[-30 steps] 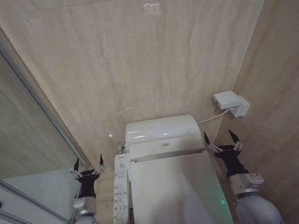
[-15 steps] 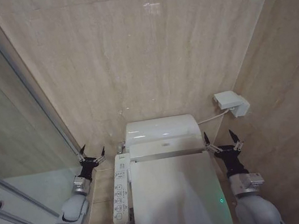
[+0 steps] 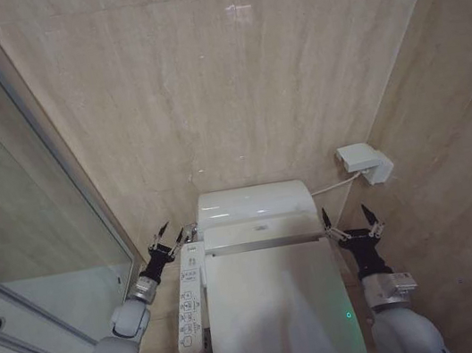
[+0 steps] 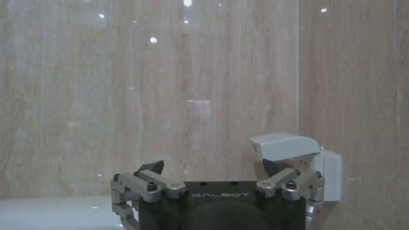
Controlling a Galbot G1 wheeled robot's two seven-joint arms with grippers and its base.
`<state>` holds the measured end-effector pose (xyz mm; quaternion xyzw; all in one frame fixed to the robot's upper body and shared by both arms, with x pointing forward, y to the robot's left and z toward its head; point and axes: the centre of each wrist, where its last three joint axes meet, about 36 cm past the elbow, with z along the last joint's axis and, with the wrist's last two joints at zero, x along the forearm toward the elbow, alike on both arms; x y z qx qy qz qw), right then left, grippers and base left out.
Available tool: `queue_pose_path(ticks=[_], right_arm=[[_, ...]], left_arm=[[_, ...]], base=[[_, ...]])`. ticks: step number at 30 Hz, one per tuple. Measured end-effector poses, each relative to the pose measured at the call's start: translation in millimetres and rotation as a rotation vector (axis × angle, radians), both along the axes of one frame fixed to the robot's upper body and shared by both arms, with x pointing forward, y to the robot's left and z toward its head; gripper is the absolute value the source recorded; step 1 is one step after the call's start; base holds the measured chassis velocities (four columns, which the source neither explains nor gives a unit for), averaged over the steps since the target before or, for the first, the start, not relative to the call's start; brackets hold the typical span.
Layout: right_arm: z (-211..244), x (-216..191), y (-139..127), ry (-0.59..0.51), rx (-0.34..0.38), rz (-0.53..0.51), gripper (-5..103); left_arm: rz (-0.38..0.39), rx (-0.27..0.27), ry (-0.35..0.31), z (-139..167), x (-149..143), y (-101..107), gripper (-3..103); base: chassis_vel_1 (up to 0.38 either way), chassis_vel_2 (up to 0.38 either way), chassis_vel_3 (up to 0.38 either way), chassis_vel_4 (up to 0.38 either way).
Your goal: Open the toilet lid, clean the toilet bowl with a toilet brush, close the toilet lid, and flush.
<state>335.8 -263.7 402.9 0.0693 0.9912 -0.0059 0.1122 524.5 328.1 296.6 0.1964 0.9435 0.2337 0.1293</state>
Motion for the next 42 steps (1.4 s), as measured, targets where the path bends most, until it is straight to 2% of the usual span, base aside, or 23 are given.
queue_pose_path(ticks=[2, 3, 5, 9, 10, 15, 16, 32, 42], right_arm=[[0, 0, 0, 0.0, 0.0, 0.0, 100], [0, 0, 0, 0.0, 0.0, 0.0, 100], [0, 0, 0, 0.0, 0.0, 0.0, 100], [0, 0, 0, 0.0, 0.0, 0.0, 100], [0, 0, 0, 0.0, 0.0, 0.0, 100], [0, 0, 0, 0.0, 0.0, 0.0, 100], [0, 0, 0, 0.0, 0.0, 0.0, 100], [0, 0, 0, 0.0, 0.0, 0.0, 100], [0, 0, 0, 0.0, 0.0, 0.0, 100]], left_arm=[[-0.003, 0.015, 0.001, -1, 0, 1, 70], [-0.014, 0.048, 0.002, -4, -1, 3, 43], [-0.027, 0.094, 0.003, -5, 2, 9, 43], [-0.027, 0.12, -0.001, -5, 6, 15, 43], [-0.028, 0.131, -0.002, -4, 8, 17, 16], [-0.045, 0.154, -0.018, -4, 15, 18, 16], [-0.05, 0.155, -0.018, -4, 15, 16, 0], [-0.119, 0.191, 0.022, -29, 12, 7, 0], [-0.124, 0.18, 0.031, -32, 12, -1, 0]], base=[[0.0, 0.0, 0.0, 0.0], [0.0, 0.0, 0.0, 0.0], [0.0, 0.0, 0.0, 0.0], [0.0, 0.0, 0.0, 0.0], [0.0, 0.0, 0.0, 0.0], [0.0, 0.0, 0.0, 0.0], [0.0, 0.0, 0.0, 0.0], [0.0, 0.0, 0.0, 0.0], [0.0, 0.0, 0.0, 0.0]])
